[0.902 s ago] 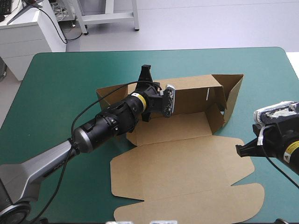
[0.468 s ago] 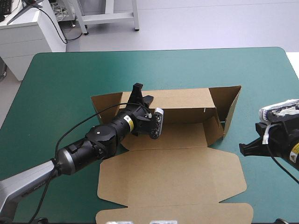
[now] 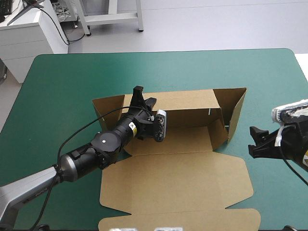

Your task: Fold the box

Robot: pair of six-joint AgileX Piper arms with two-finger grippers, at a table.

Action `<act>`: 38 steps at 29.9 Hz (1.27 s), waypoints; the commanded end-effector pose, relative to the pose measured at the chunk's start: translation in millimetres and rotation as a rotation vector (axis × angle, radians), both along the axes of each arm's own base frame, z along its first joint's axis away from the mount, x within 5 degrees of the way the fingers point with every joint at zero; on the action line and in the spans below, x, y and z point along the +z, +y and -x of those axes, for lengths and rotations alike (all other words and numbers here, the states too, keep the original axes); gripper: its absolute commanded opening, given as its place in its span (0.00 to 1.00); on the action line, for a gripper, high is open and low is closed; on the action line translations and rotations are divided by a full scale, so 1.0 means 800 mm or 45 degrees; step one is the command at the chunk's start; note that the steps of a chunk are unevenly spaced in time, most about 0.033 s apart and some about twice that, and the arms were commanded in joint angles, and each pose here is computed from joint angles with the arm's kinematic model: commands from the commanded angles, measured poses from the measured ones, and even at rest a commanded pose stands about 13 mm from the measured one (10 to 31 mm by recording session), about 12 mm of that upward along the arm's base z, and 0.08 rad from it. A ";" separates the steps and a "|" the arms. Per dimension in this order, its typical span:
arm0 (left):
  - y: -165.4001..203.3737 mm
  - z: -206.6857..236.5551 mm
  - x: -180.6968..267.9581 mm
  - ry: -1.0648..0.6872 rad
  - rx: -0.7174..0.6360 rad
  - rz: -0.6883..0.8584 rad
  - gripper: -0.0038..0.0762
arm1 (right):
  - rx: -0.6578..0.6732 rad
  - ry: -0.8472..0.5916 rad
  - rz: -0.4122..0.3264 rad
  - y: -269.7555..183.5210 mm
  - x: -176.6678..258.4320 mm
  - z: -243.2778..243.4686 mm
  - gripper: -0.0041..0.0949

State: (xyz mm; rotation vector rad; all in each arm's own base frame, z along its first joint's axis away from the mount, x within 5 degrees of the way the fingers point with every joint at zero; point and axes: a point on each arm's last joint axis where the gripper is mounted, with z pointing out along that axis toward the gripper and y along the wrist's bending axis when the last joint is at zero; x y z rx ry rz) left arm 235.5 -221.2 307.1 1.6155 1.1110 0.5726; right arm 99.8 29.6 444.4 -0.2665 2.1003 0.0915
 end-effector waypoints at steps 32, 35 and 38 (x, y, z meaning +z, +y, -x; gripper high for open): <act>0.005 0.002 0.023 -0.063 0.038 0.068 0.04 | -0.185 -0.259 0.153 0.062 0.156 -0.164 0.76; 0.005 0.002 0.023 -0.059 0.040 0.074 0.04 | -0.227 -0.205 0.143 0.058 0.145 -0.198 0.75; 0.005 0.002 0.023 -0.041 0.052 0.106 0.04 | -0.207 -0.081 0.071 0.049 0.121 -0.237 0.75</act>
